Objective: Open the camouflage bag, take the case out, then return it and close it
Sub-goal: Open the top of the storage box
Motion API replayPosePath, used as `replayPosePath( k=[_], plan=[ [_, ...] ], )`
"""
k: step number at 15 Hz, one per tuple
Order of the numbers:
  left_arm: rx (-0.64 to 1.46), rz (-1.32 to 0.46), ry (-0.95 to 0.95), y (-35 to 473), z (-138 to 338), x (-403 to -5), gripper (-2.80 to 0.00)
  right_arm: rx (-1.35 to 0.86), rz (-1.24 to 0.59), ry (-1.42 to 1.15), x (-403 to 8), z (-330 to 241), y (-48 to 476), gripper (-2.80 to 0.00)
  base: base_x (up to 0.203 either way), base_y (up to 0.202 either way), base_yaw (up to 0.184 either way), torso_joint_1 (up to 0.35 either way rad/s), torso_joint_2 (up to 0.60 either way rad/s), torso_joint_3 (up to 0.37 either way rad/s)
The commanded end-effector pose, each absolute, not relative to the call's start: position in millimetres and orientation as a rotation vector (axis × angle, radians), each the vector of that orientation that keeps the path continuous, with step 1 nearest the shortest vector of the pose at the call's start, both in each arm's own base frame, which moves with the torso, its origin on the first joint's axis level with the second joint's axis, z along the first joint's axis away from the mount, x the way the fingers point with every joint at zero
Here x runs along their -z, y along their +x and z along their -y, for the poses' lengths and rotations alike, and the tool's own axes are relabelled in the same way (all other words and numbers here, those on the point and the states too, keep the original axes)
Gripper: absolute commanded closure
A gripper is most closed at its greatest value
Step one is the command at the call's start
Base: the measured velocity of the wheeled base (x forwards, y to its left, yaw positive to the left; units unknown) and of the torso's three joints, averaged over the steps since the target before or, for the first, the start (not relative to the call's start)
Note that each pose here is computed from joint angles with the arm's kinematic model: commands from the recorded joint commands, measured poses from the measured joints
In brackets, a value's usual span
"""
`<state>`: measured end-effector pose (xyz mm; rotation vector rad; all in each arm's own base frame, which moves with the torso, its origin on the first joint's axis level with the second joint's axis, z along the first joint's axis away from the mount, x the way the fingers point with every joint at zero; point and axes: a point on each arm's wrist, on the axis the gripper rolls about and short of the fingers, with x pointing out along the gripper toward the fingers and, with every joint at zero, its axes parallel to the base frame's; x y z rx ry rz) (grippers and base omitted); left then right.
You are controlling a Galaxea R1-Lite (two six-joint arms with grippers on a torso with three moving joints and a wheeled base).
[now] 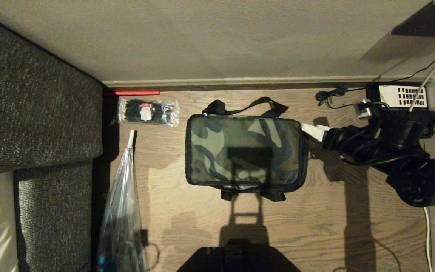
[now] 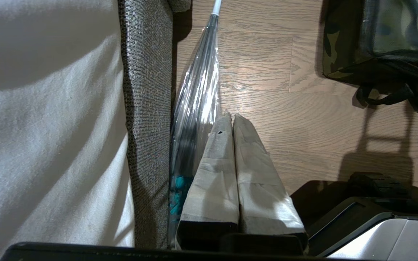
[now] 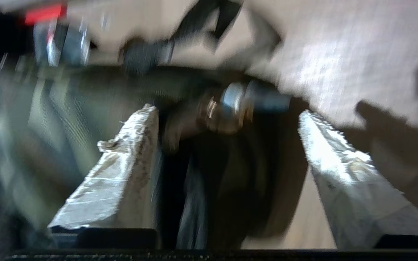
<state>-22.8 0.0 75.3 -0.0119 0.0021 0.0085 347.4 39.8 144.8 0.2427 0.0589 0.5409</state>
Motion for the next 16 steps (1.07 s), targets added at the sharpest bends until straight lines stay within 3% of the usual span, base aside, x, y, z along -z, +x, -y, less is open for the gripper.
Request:
replayPosePath(
  k=[1, 6, 8, 10, 16],
  plan=[
    [-0.009, -0.003, -0.012, -22.7, 0.0, -74.4, 0.0, -0.572, -0.062, 0.247, -158.5, -37.8, 316.0, -2.8, 0.0, 0.0, 0.0, 0.0, 0.0, 0.0],
    [-0.009, -0.003, -0.012, -22.7, 0.0, -74.4, 0.0, -0.616, -0.162, 0.351, -166.8, -37.7, 293.3, -2.8, 0.0, 0.0, 0.0, 0.0, 0.0, 0.0],
    [-0.009, -0.001, -0.012, -22.8, 0.0, -74.9, 0.0, -0.643, -0.282, 0.396, -160.8, -48.6, 279.7, -2.8, 0.0, 0.0, 0.0, 0.0, 0.0, 0.0],
    [-0.009, -0.003, -0.012, -22.7, 0.0, -74.6, 0.0, -0.667, -0.401, 0.427, -145.1, -63.0, 281.9, -2.8, 0.0, 0.0, 0.0, 0.0, 0.0, 0.0],
    [-0.009, -0.003, -0.012, -22.7, 0.0, -74.4, 0.0, -0.662, -0.472, 0.433, -125.4, -76.8, 298.9, -2.8, 0.0, 0.0, 0.0, 0.0, 0.0, 0.0]
  ],
)
